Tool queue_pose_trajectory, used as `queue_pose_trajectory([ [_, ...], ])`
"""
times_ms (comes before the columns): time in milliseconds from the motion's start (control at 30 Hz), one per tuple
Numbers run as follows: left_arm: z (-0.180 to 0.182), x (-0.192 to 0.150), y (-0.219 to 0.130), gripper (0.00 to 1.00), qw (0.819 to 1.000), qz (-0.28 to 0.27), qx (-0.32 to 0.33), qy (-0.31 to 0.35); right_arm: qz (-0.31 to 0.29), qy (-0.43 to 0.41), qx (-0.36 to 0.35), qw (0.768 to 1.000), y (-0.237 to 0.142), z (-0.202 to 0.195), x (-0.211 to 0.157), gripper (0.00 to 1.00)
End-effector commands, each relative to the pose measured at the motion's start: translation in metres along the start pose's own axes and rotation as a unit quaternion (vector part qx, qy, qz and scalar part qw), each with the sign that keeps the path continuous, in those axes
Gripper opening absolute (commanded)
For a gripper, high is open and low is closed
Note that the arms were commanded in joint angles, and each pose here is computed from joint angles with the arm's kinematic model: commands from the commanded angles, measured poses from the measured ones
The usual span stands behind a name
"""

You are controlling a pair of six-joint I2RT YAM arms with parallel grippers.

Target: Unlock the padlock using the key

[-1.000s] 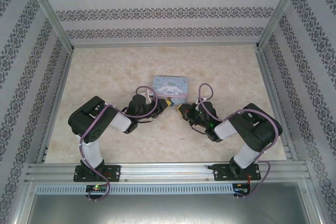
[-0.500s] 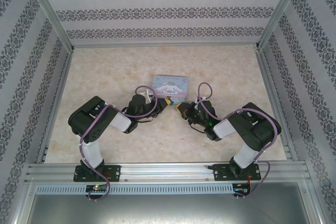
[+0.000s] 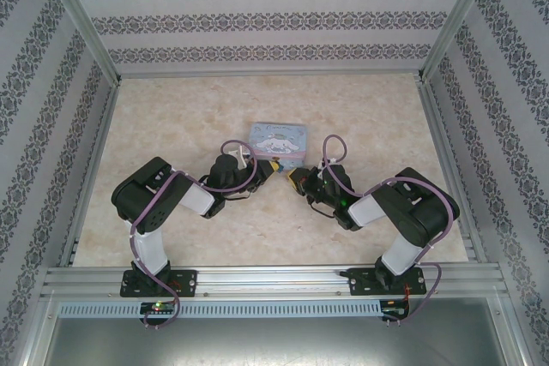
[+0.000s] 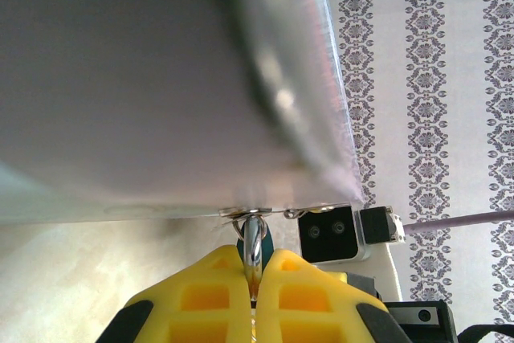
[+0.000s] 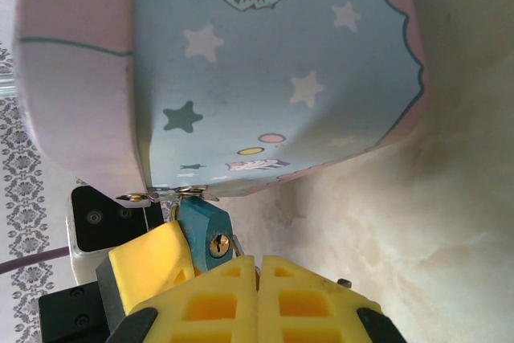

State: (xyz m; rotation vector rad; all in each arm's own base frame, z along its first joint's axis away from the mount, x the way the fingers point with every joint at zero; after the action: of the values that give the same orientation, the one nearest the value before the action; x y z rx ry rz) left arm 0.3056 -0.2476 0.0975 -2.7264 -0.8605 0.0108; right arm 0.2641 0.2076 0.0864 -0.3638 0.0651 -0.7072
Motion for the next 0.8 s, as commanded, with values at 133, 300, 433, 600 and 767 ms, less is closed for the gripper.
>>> queue_pose_trajectory([
  [133, -0.0013, -0.0077, 0.0008, 0.00, 1.000, 0.014, -0.016, 0.018, -0.002, -0.014, 0.041, 0.999, 0.0017, 0.0203, 0.0002, 0.00],
  [300, -0.0004, -0.0082, 0.0007, 0.00, 1.000, 0.016, -0.015, 0.019, -0.004, -0.016, 0.040, 0.999, 0.0003, 0.0204, 0.0019, 0.00],
  [433, 0.0011, -0.0083, 0.0003, 0.00, 1.000, 0.015, -0.013, 0.019, -0.005, -0.018, 0.040, 0.999, -0.0013, 0.0207, 0.0029, 0.00],
  [600, 0.0017, -0.0083, 0.0008, 0.00, 1.000, 0.015, -0.013, 0.019, -0.006, -0.018, 0.038, 0.999, -0.0023, 0.0198, 0.0038, 0.00],
  [767, 0.0028, -0.0083, 0.0015, 0.00, 1.000, 0.016, -0.012, 0.018, -0.006, -0.018, 0.040, 0.999, -0.0017, 0.0210, 0.0046, 0.00],
])
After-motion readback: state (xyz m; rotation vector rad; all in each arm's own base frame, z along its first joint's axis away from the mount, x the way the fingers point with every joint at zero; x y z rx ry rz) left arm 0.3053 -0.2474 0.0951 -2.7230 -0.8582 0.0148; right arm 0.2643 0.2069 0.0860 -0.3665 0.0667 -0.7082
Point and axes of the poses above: each hand's point on the last joint's axis, 136 mm out from that joint toward the fingers, its own y axis out along the fingers, its own z axis along the line the jaws close on, x = y × z, the point moved 6 cm from there along -y, back along the fingers, and after that the axes turned 6 degrees about -y, right-handed, at the moved point
